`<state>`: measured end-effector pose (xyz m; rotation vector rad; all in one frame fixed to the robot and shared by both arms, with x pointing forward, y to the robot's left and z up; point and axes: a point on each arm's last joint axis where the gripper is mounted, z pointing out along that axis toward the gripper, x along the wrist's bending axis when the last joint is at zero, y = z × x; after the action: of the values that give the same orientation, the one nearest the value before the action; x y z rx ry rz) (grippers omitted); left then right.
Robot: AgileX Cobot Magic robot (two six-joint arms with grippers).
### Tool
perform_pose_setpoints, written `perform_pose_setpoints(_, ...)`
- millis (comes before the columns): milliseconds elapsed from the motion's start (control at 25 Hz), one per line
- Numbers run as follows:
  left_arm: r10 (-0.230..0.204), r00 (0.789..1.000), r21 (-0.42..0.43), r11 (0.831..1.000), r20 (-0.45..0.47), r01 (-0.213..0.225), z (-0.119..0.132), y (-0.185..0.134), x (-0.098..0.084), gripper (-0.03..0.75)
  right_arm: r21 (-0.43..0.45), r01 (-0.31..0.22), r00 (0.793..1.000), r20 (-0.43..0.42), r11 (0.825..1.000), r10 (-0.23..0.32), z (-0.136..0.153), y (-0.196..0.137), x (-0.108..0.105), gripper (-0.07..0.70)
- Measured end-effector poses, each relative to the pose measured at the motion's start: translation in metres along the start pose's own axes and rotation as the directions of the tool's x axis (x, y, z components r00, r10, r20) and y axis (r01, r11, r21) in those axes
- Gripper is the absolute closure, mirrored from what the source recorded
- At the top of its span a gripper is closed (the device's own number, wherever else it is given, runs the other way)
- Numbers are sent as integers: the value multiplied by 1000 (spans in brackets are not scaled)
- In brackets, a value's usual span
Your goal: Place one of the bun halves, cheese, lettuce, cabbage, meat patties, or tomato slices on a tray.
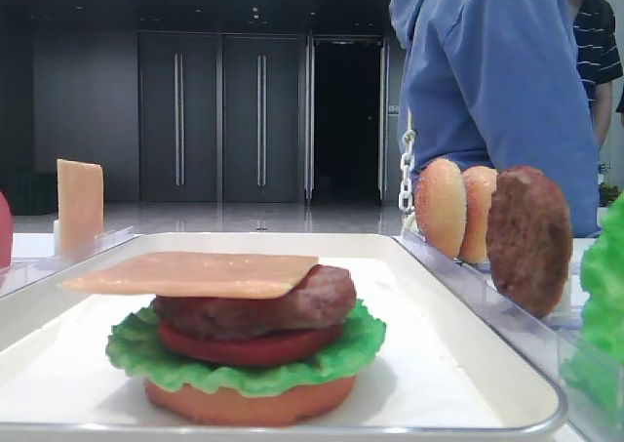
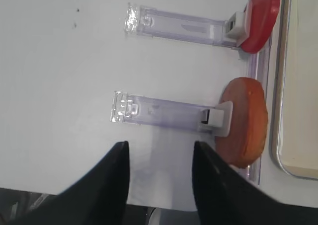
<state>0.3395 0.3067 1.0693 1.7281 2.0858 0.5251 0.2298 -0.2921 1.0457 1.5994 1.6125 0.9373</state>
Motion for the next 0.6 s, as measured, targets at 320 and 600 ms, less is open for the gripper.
perform_pose_setpoints(320, 57, 998, -84, 995, 40, -53, -3, -44, 4, 391, 0, 0, 1000, 0, 1000, 0, 0, 0, 0, 160)
perform_pose_setpoints(600, 104, 992, -189, 978, 74, -88, -9, -66, 5, 391, 0, 0, 1000, 0, 1000, 0, 0, 0, 0, 160)
